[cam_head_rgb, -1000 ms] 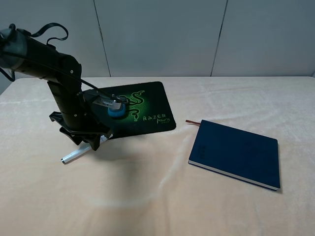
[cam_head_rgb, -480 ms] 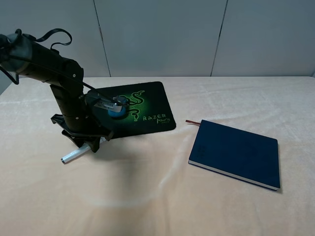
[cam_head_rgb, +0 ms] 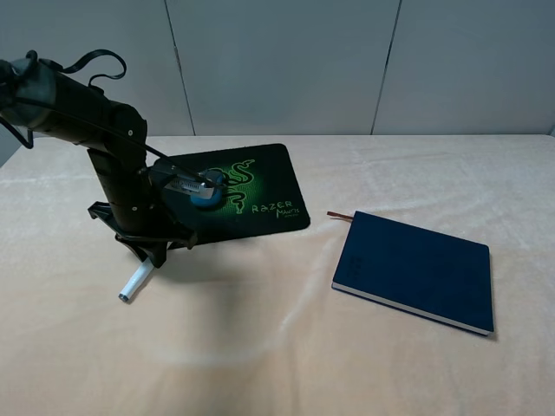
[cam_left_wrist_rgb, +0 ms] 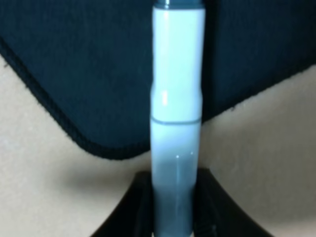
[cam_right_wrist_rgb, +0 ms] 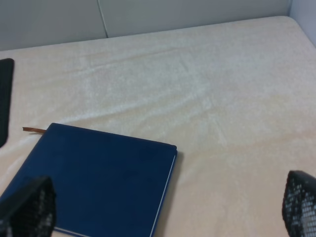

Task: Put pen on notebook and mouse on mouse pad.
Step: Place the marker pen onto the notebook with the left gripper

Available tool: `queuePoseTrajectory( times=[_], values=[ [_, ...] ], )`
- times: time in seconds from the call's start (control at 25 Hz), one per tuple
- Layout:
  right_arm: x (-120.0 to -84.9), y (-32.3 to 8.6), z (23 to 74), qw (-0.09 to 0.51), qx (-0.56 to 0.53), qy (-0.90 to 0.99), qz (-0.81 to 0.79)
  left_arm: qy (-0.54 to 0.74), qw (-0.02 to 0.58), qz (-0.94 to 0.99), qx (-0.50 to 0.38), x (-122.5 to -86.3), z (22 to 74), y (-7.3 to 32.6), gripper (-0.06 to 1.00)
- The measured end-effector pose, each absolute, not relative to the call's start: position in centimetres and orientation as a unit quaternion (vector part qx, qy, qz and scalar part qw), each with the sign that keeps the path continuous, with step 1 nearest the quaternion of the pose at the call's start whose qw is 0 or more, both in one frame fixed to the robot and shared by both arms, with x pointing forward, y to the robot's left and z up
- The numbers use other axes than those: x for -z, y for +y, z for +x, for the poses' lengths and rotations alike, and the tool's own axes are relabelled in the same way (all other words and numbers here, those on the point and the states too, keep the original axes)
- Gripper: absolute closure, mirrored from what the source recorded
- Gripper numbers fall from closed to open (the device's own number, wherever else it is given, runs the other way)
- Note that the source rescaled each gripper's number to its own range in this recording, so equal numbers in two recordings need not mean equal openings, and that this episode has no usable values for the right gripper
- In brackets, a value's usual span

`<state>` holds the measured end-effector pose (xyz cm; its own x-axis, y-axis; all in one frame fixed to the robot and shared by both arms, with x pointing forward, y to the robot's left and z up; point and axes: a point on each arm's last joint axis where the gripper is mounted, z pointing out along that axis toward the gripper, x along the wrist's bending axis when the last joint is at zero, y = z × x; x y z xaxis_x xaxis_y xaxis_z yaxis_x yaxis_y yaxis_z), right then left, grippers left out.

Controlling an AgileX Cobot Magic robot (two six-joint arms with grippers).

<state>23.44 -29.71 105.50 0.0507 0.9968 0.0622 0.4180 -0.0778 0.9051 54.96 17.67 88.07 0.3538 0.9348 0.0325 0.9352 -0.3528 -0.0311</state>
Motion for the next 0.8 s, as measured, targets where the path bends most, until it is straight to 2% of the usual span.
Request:
queuePoseTrajectory(
  times=[0.8],
  values=[
    [-105.5, -29.7, 23.4, 0.372, -0.389, 0.568, 0.622, -0.577, -0.016, -0.817, 0.007, -96.8, 54.6, 17.4, 0.94]
  ],
)
